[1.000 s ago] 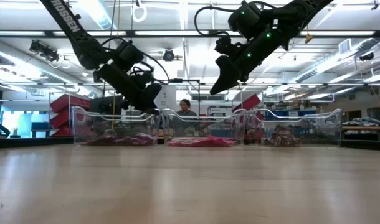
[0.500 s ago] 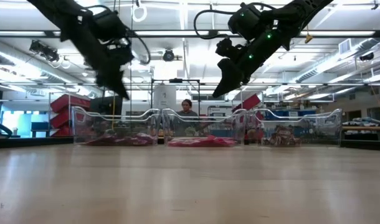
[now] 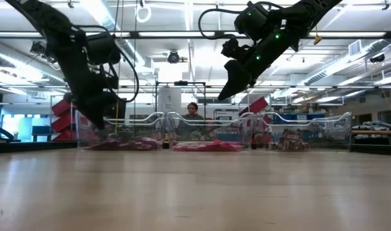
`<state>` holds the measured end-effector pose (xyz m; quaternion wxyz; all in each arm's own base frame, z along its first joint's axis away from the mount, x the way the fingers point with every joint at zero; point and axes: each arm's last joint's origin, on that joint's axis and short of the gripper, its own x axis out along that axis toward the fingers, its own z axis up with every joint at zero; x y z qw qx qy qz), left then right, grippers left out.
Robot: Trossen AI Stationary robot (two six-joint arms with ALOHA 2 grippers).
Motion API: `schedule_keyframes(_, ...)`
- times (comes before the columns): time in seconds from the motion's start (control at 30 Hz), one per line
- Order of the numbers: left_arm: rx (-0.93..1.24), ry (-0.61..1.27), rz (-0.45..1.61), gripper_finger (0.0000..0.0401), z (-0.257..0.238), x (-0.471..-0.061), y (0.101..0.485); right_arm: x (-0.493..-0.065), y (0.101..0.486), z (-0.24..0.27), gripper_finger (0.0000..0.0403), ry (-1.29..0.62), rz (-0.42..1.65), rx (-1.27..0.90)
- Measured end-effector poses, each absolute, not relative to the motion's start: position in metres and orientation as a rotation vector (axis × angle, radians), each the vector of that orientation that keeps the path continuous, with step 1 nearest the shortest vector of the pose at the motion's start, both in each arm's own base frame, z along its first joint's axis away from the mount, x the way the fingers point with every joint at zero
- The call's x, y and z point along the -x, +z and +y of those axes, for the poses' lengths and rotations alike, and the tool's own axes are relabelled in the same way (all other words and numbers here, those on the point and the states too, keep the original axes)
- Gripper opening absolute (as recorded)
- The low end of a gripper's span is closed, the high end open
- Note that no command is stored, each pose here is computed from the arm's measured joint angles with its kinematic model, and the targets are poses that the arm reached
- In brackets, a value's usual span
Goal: Sort candy
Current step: Adjust the left transparent bin
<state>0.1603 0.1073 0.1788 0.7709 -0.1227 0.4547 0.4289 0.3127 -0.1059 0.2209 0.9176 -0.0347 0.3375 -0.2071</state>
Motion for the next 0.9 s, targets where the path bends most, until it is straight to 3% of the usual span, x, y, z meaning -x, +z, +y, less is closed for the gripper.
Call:
schedule_keyframes(0.3,0.262,0.955,0.891,0.0000,0.120,-0.156,0.171,-0.313,0.221,-0.106,0.0001,-0.423,0.697,0.080)
schedule_keyframes(0.9,0.150,0.901,0.732,0.0000,0.120,-0.161,0.191,-0.313,0.224,-0.104,0.0000,-0.394,0.608,0.150)
